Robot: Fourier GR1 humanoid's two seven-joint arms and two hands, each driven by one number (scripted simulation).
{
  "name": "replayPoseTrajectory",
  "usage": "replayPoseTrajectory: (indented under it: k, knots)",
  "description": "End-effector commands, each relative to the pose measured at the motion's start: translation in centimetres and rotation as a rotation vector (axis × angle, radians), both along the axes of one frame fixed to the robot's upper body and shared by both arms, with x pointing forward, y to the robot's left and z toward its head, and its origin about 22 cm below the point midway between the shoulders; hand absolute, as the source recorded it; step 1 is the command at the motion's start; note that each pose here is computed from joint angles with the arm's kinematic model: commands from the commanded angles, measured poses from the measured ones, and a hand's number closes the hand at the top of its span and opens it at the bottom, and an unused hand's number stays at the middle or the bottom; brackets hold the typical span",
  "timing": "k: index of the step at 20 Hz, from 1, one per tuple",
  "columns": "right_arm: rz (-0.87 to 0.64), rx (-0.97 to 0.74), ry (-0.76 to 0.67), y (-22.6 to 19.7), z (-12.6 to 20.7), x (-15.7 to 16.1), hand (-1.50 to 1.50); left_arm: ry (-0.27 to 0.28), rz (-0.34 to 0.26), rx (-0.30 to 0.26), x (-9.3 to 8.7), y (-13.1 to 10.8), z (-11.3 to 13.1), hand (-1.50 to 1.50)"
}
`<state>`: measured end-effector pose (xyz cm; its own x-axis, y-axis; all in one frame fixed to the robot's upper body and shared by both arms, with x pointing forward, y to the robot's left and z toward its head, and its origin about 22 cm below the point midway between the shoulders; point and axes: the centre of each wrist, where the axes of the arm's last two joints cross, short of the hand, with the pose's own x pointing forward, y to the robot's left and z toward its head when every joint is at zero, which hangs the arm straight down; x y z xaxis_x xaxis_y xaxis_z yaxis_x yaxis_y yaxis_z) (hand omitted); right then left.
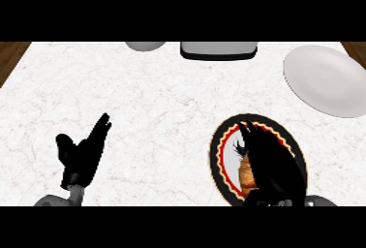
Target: Pick the croissant from the plate and place it in the plate
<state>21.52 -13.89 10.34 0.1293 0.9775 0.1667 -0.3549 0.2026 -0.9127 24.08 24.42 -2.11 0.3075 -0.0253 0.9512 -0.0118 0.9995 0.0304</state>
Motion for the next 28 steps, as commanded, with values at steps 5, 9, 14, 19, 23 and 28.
replayPoseTrajectory:
  k: [5, 9, 14, 19, 23, 28]
  knots:
    - [-0.145, -0.172, 0.038, 0.2, -1.5, 0.5, -1.50, 0.071, -0.011, -0.043, -2.1, -1.4, -1.7, 0.00]
    - [-0.163, -0.219, 0.048, 0.3, -3.8, 1.1, -1.50, 0.072, -0.016, -0.018, -1.8, 1.0, -0.6, 0.00]
    - [-0.157, -0.221, 0.066, 1.2, -4.8, 0.8, -1.50, 0.078, -0.015, -0.031, -2.2, -2.1, -3.0, 0.00]
    - [-0.153, -0.226, 0.115, 1.7, -5.4, 1.1, -1.50, 0.068, -0.024, -0.022, -1.6, 0.1, -1.1, 0.00]
    - [-0.097, -0.305, 0.197, 1.9, -6.3, 2.1, 1.50, 0.064, -0.021, -0.028, -1.0, 0.0, -0.9, 0.00]
    - [-0.037, -0.308, 0.154, -0.2, -6.5, 1.5, 1.50, 0.077, -0.004, -0.025, -1.0, 0.6, -2.0, 0.00]
